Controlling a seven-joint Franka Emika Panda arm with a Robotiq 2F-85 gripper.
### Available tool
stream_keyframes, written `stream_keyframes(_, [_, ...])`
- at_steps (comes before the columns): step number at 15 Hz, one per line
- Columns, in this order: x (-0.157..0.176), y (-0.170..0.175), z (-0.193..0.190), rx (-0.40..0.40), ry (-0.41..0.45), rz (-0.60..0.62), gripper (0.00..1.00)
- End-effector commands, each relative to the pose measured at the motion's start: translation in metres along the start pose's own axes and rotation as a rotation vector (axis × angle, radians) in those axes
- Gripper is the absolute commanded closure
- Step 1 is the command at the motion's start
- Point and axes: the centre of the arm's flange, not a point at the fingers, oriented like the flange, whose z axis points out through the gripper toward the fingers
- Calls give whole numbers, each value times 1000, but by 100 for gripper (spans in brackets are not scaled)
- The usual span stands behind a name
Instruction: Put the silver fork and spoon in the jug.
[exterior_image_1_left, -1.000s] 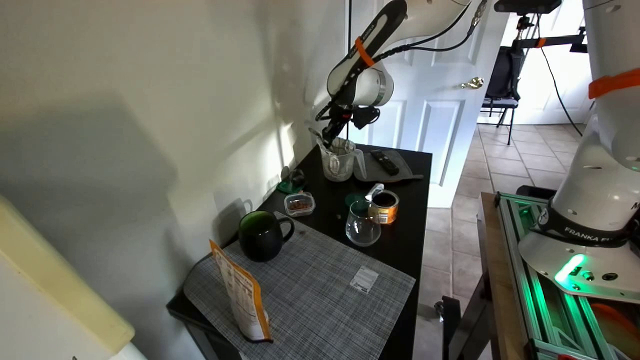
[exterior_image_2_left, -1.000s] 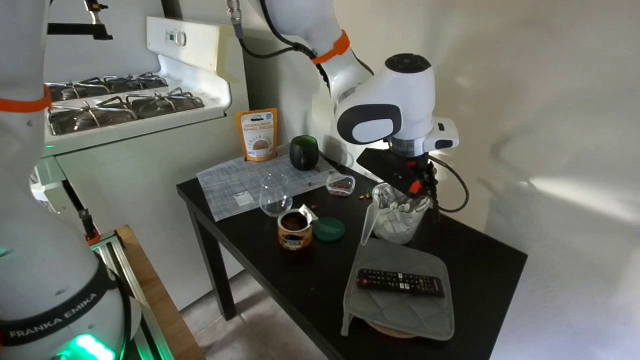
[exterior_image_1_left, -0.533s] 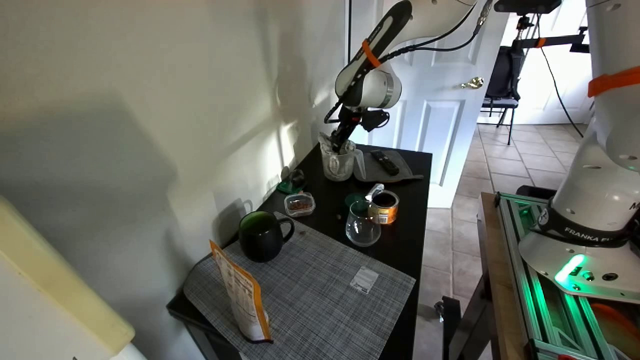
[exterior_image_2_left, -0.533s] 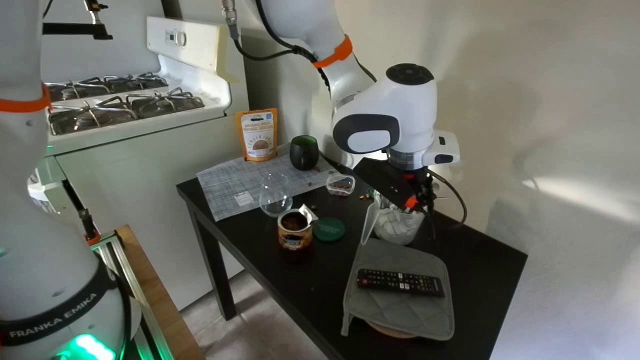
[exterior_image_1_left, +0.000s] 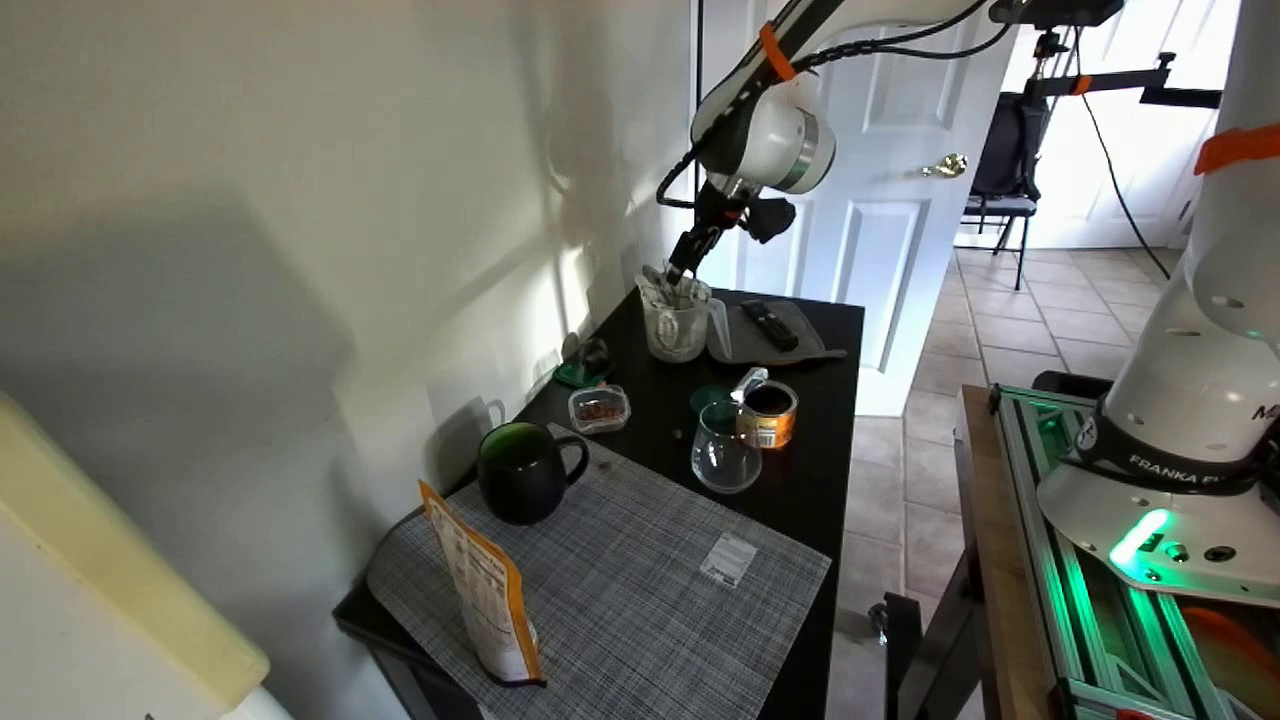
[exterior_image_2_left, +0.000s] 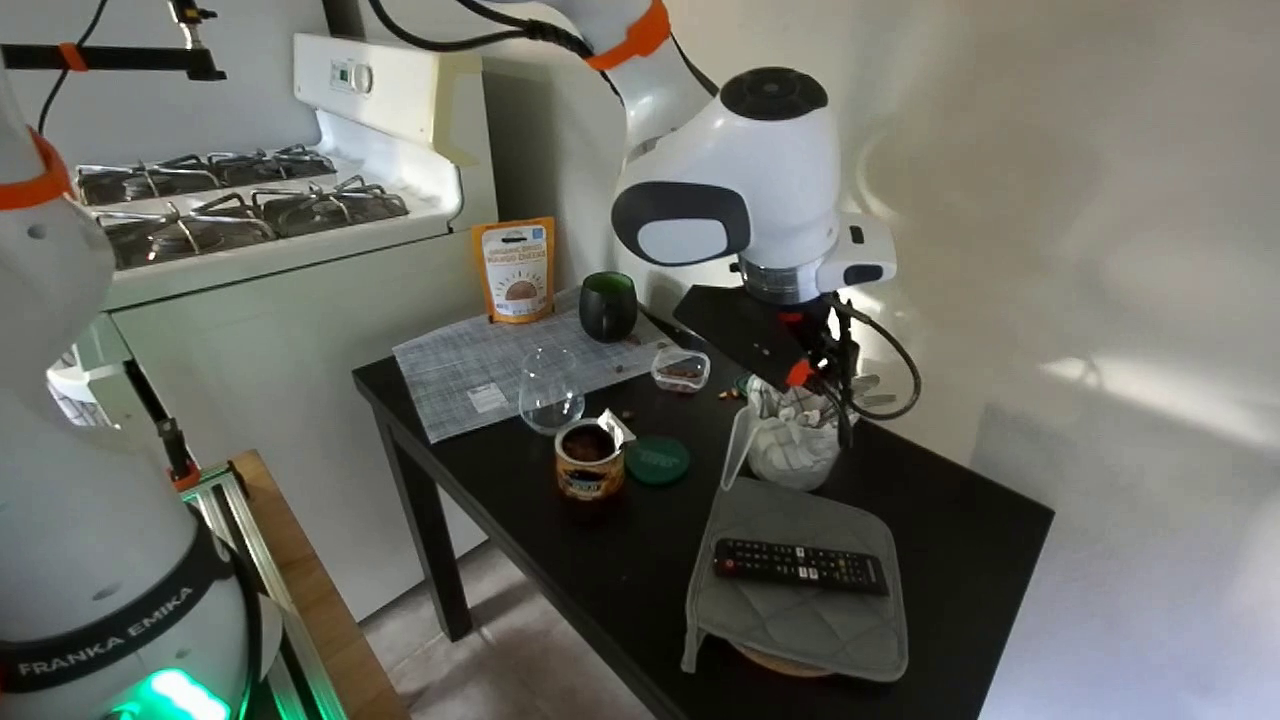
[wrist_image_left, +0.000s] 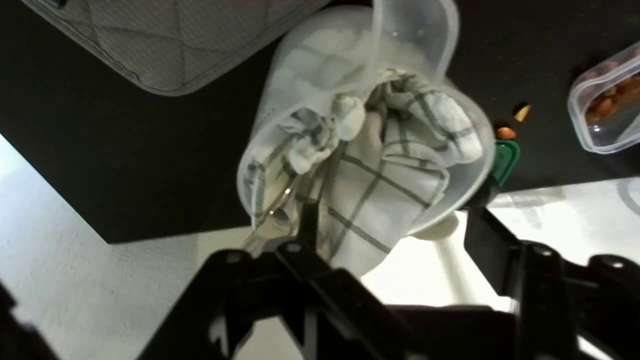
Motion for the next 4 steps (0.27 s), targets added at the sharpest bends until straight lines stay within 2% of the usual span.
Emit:
stream_keyframes(1, [-47,-23,-49,45,100,-19,0])
stream_keyframes(3, [-65,-29,-67,56,167,-2,0])
stream_keyframes(4, [-16,-28,-46,43,105,-3,0])
